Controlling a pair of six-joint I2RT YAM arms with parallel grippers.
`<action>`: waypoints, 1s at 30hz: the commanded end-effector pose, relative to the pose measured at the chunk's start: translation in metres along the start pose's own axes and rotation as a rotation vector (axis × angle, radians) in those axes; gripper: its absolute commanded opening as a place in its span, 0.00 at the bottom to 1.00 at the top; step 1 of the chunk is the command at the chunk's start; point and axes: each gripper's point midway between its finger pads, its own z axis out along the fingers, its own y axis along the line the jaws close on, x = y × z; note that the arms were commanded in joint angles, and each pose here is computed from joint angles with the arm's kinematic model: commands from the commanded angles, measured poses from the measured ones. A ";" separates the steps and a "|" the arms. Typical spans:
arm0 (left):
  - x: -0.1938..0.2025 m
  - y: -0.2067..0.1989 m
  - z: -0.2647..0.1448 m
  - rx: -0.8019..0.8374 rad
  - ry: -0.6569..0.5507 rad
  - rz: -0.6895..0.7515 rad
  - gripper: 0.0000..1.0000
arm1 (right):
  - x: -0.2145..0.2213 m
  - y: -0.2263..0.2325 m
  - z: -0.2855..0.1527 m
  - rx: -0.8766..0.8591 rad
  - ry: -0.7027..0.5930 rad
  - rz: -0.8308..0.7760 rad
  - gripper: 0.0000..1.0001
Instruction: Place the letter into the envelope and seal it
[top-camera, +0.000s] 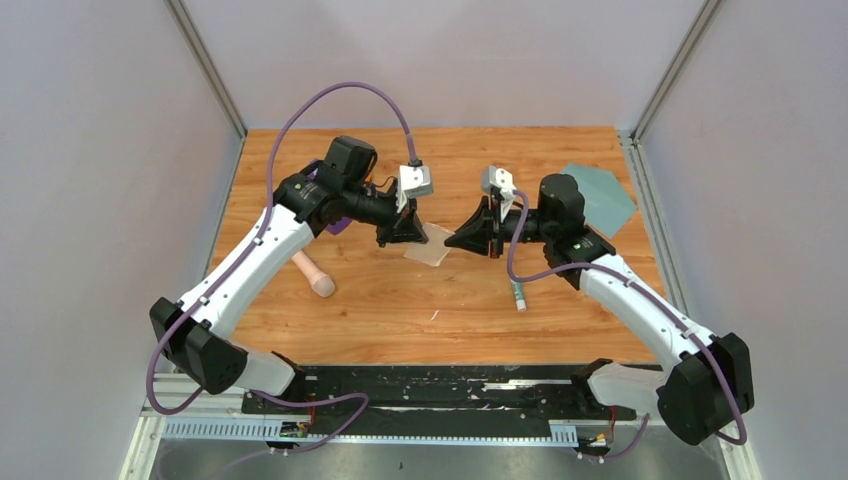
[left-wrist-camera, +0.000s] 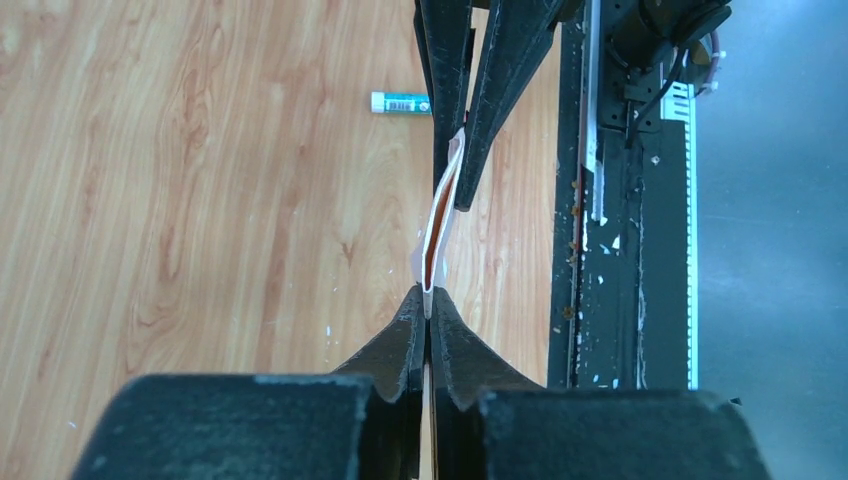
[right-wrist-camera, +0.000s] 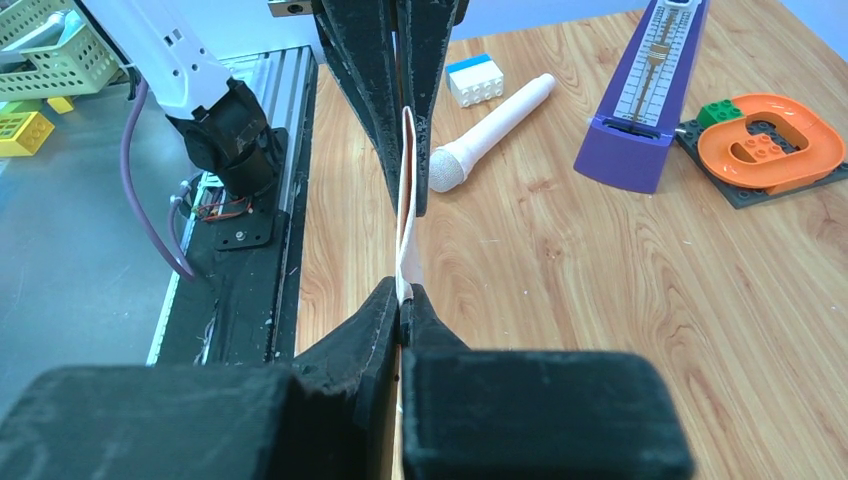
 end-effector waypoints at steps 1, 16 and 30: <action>-0.009 -0.002 0.001 0.009 -0.032 0.006 0.00 | -0.008 0.003 0.002 -0.025 -0.027 -0.041 0.00; 0.059 0.102 -0.030 -0.528 0.221 -0.057 0.00 | 0.015 -0.190 -0.158 0.987 0.058 0.373 1.00; 0.100 0.148 -0.016 -0.591 0.415 -0.008 0.00 | 0.127 -0.353 -0.416 1.518 0.274 0.531 1.00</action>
